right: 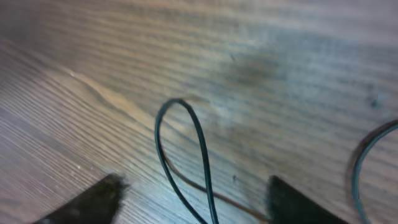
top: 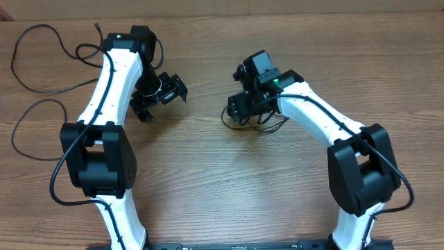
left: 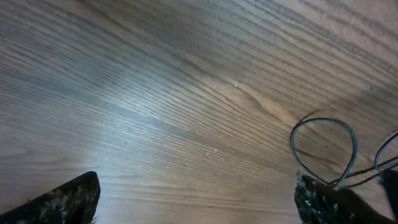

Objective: Untangle cables
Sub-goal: 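Move both grippers toward the small center cable, then grasp the center black cable with both grippers and hold it up, then carry the cable left with the left gripper and release the right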

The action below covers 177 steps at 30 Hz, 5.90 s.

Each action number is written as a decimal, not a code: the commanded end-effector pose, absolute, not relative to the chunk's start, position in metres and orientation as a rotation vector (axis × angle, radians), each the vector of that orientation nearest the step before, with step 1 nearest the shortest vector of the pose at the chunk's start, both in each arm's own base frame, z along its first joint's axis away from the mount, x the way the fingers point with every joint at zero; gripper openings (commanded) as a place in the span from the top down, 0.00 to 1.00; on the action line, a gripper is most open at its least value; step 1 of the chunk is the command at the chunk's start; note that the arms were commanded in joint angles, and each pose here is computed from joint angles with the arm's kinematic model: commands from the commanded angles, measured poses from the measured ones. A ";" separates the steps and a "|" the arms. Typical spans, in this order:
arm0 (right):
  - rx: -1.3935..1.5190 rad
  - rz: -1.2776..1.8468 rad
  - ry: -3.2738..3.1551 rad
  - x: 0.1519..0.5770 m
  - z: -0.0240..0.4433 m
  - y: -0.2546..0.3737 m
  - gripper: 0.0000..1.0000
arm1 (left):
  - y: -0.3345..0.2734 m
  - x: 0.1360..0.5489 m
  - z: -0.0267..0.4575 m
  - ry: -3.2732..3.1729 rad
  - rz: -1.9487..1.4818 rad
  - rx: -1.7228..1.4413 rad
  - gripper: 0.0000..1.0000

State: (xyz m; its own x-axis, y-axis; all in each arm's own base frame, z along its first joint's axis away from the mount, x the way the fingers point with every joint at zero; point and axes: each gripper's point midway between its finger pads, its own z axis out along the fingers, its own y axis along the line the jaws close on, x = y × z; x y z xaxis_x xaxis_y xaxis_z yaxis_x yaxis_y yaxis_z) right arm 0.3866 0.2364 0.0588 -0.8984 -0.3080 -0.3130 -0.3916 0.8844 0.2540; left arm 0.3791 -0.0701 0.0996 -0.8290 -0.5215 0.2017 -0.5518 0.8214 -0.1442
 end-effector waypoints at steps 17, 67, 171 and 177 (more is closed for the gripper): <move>-0.466 0.480 2.908 0.380 0.036 0.237 0.67 | -0.069 0.389 0.100 -2.897 0.300 0.823 0.00; -0.628 0.940 2.539 0.362 0.207 0.297 0.96 | -0.185 0.385 0.191 -2.117 1.251 0.925 0.08; -0.047 0.572 2.688 0.395 0.192 0.225 0.00 | -0.141 0.421 0.223 -2.489 1.276 1.117 0.95; 0.211 0.487 2.710 0.419 0.185 0.145 0.00 | -0.140 0.402 0.322 -2.732 1.553 0.930 0.96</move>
